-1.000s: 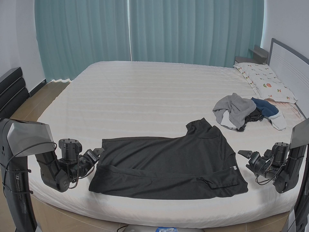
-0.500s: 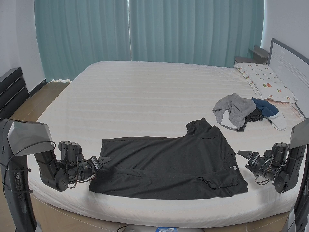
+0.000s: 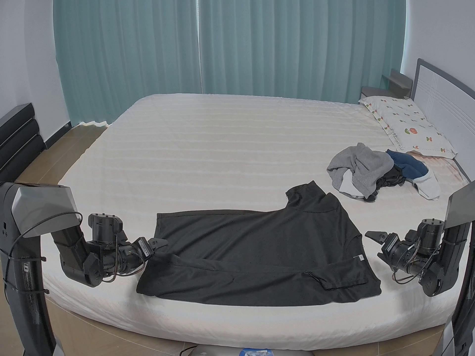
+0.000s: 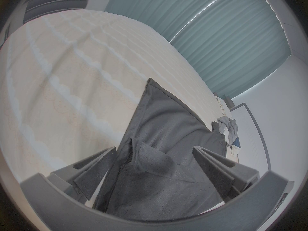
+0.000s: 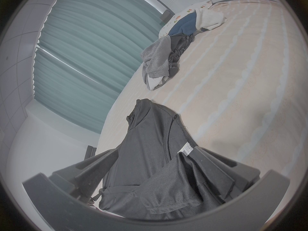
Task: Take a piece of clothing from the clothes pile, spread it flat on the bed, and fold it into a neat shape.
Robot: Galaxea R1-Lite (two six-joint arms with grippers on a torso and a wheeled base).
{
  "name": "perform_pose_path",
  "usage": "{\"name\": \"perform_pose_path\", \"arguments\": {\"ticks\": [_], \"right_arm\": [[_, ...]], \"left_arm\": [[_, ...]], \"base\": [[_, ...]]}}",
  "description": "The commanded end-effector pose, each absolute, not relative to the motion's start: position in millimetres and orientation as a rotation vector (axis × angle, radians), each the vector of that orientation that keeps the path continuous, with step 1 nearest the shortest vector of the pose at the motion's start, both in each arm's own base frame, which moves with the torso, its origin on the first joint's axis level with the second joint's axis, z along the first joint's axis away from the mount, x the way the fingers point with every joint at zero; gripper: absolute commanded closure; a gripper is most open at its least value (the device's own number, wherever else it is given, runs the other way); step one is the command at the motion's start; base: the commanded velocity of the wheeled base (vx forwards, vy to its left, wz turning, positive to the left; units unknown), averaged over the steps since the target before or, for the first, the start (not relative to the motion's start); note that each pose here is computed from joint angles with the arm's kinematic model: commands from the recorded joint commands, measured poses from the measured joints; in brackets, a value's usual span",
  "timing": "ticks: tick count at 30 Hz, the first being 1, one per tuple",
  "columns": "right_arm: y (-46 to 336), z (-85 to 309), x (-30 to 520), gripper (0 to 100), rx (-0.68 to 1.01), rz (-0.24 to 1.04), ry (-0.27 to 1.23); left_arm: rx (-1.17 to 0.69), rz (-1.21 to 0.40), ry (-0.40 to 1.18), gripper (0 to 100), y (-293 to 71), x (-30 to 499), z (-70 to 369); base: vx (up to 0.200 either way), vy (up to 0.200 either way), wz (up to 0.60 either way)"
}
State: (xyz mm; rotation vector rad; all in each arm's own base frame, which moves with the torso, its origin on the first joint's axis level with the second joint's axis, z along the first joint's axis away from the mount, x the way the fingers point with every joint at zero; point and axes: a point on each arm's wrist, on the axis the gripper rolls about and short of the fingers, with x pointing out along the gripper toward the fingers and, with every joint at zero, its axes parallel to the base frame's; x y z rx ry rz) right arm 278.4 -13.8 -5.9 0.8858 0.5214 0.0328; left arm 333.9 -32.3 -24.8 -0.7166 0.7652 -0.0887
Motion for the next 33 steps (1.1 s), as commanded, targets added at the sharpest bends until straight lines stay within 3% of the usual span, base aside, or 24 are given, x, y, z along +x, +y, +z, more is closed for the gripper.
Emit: {"name": "perform_pose_path", "arguments": {"ticks": [1,16,17,33], "right_arm": [[-13.7,-5.3,279.0,0,0.885,0.038,0.512],[-13.3,-7.1,280.0,0,0.885,0.040,0.516],[-13.3,-7.2,279.7,0,0.886,0.039,0.517],[-13.8,-7.2,279.7,0,0.886,0.036,0.516]], "left_arm": [[-0.719,-0.109,0.762,0,-33.3,338.0,-23.3],[-0.680,-0.131,0.815,0,-40.6,331.3,-26.7],[-0.678,-0.129,0.817,100,-40.6,331.2,-27.8],[-0.635,-0.059,0.782,100,-34.0,317.1,-14.0]], "base": [[0.000,0.000,0.00],[0.000,0.000,0.00],[0.000,0.000,0.00],[0.000,0.000,0.00]]}}
